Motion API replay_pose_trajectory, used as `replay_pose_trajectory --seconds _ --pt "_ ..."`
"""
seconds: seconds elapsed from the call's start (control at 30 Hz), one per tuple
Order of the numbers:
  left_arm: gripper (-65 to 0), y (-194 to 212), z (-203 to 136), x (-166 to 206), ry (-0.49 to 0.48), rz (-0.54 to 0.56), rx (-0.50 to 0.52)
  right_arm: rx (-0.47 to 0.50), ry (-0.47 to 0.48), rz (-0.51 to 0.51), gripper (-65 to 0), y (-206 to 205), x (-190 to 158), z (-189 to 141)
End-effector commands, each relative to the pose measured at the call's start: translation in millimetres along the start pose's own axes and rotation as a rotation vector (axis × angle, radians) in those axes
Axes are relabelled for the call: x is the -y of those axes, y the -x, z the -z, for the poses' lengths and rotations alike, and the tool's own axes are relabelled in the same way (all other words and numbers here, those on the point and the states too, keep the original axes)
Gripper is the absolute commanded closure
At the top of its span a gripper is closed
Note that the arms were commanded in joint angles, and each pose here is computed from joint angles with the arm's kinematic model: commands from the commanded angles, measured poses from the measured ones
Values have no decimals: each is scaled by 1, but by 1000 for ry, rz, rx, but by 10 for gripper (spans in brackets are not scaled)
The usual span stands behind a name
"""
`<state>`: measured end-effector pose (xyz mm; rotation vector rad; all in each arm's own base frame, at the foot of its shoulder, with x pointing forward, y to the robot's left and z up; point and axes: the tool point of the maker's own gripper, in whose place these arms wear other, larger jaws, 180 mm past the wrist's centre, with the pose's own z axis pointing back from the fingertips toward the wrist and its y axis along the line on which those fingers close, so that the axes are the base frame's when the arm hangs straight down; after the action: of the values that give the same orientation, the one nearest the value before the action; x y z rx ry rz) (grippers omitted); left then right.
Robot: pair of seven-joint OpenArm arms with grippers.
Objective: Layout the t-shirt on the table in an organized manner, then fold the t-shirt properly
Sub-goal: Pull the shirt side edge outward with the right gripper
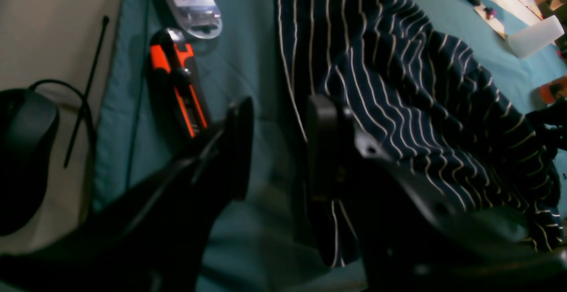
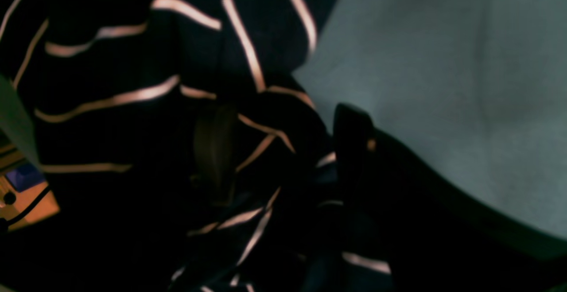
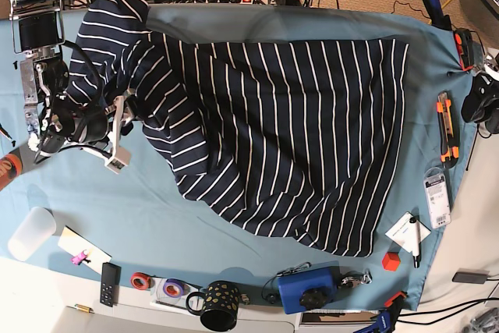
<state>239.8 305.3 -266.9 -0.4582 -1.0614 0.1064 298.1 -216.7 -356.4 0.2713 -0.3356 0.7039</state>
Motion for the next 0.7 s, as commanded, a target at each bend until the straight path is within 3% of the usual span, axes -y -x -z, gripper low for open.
replay_pose_trajectory --seconds 0.0,0.2,0.33,0.47,0.67 --pt "-211 -17 -4 3 14 30 45 29 27 -14 -314 -9 9 -13" --pt "-211 -17 -3 3 14 30 46 -26 122 -42 -147 -3 24 -17" --pt "-211 -17 -3 3 14 30 45 -11 146 -57 -1 -11 22 -22" --pt "-211 -17 -4 3 14 30 45 26 169 -128 0 -28 13 -31" --pt "-211 -17 -4 3 14 30 45 99 275 -291 0 -62 -1 -55"
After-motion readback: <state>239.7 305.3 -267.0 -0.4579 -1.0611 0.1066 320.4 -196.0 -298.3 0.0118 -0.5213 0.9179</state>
